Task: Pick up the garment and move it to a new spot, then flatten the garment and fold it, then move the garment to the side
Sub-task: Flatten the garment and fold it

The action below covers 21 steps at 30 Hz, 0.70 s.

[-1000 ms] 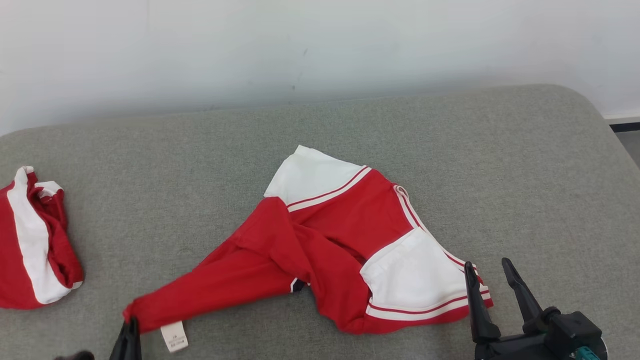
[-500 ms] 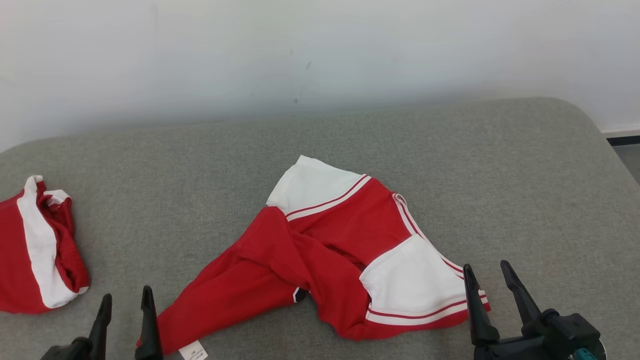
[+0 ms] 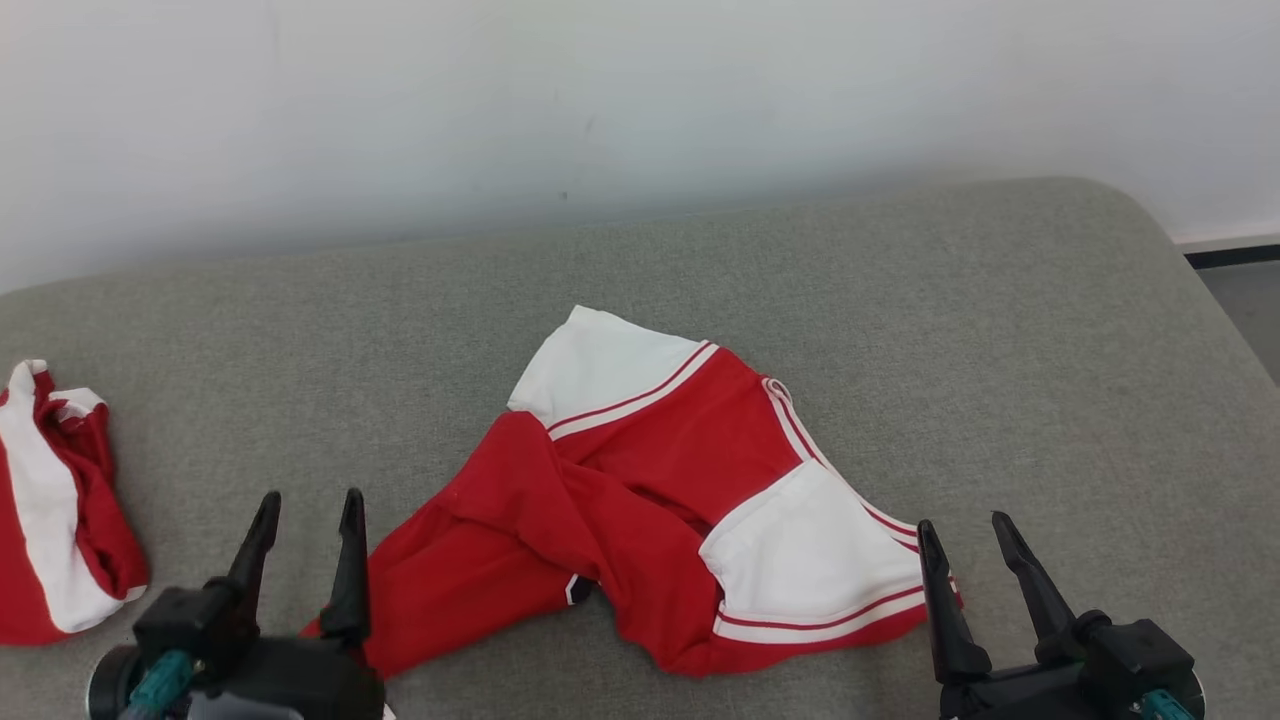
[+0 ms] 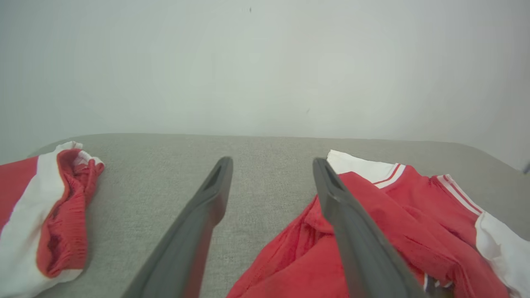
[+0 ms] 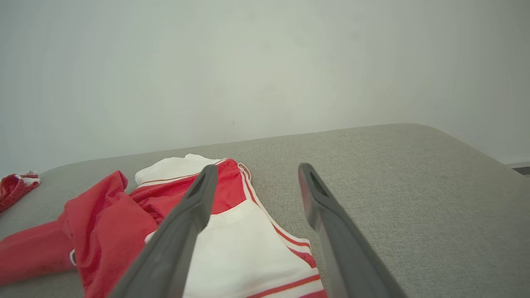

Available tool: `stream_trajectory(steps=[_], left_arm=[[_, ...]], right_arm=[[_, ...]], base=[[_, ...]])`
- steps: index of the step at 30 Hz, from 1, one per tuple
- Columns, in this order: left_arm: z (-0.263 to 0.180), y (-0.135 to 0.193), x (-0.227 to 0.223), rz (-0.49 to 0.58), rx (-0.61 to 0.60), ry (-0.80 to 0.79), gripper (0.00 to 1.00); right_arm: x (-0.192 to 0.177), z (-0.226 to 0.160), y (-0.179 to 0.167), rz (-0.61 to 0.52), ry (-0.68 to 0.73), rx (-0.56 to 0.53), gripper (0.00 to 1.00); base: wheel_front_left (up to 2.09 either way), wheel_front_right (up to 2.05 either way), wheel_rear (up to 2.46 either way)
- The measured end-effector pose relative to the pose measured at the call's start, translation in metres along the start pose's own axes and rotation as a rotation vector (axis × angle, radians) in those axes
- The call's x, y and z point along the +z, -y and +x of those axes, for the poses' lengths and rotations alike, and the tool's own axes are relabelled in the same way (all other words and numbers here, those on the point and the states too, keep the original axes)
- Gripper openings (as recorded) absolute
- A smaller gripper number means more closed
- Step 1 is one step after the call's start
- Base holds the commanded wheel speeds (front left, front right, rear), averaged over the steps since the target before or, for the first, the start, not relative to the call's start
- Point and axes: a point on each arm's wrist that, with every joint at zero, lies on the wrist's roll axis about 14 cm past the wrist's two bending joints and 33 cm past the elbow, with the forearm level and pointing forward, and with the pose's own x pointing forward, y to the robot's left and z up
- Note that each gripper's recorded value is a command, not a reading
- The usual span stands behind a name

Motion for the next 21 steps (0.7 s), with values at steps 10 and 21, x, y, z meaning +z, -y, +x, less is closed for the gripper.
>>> stream_trajectory(steps=[10, 21], left_arm=[[0.056, 0.039, -0.02, 0.031, -0.161, -0.077, 1.0], [0.059, 0.055, -0.099, 0.013, -0.216, -0.313, 1.0]], right_arm=[[-0.007, -0.001, 0.018, 0.0, -0.023, -0.061, 1.0], [-0.012, -0.008, 0.043, -0.003, -0.045, -0.149, 1.0]], base=[[0.0, 0.0, 0.0], [0.0, 0.0, 0.0]])
